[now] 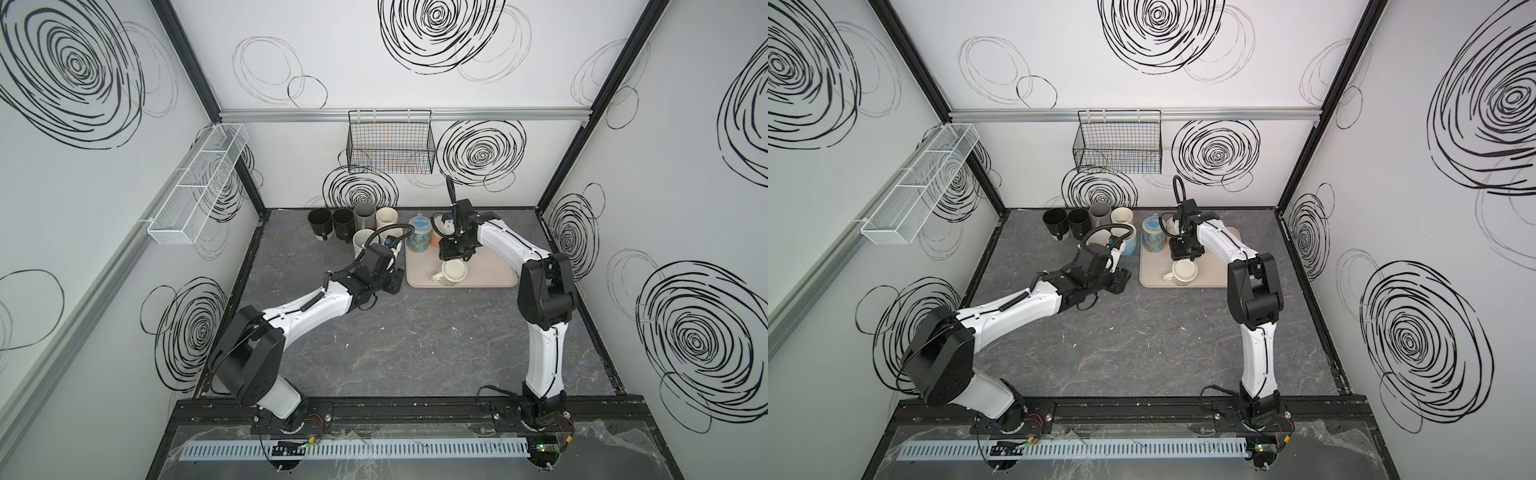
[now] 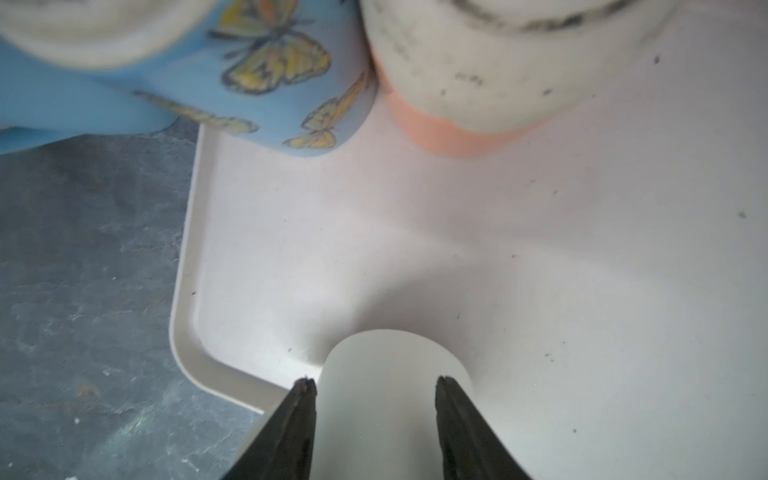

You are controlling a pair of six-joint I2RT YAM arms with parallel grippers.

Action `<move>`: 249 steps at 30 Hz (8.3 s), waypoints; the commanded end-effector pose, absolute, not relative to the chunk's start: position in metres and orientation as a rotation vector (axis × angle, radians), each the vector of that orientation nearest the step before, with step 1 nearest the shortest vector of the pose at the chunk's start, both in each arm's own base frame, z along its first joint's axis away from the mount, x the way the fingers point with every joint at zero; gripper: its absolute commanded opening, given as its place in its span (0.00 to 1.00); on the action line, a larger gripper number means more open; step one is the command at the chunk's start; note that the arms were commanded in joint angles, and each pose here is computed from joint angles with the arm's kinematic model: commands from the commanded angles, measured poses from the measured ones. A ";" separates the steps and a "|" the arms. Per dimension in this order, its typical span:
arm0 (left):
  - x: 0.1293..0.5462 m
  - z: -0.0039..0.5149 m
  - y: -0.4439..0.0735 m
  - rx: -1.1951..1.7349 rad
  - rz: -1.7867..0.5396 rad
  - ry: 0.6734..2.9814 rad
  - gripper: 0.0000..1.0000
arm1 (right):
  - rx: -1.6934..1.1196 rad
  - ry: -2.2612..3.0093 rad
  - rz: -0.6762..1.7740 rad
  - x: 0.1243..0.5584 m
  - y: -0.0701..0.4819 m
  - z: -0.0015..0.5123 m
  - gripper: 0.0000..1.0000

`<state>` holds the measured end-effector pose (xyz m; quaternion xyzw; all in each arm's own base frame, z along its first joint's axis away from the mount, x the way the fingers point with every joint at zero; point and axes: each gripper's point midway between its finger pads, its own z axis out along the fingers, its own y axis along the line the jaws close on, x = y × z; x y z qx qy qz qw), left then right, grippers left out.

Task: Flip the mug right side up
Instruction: 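Grasp the white mug with the right gripper and lift it off the tray, then bring the white mug to the left gripper and grasp its handle with the left gripper, then hold the red-lined white mug with the left gripper while the right gripper steadies its rim, then carry the red-lined mug upright to the mug cluster with the left gripper while right withdraws, then lower the red-lined mug beside the speckled mug and open the left gripper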

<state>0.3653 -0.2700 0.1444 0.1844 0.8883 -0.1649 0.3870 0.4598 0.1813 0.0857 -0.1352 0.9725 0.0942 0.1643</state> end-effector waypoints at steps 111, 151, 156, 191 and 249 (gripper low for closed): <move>0.406 0.287 -0.354 -0.197 -1.603 1.538 0.00 | 0.489 1.927 1.603 0.384 0.197 0.238 0.52; 0.348 0.305 -0.332 -0.223 -1.773 1.528 0.07 | 0.215 1.746 1.738 0.390 0.260 0.292 0.00; 0.346 0.290 -0.310 -0.247 -1.726 1.550 0.32 | 0.127 1.815 1.638 0.391 0.277 0.291 0.00; 0.295 0.112 -0.045 -0.864 -0.990 1.926 0.43 | -0.895 1.995 0.322 0.357 0.472 0.136 0.00; 0.454 0.098 -0.007 -0.719 -0.776 2.049 0.49 | -0.765 2.111 1.082 0.380 0.524 0.186 0.50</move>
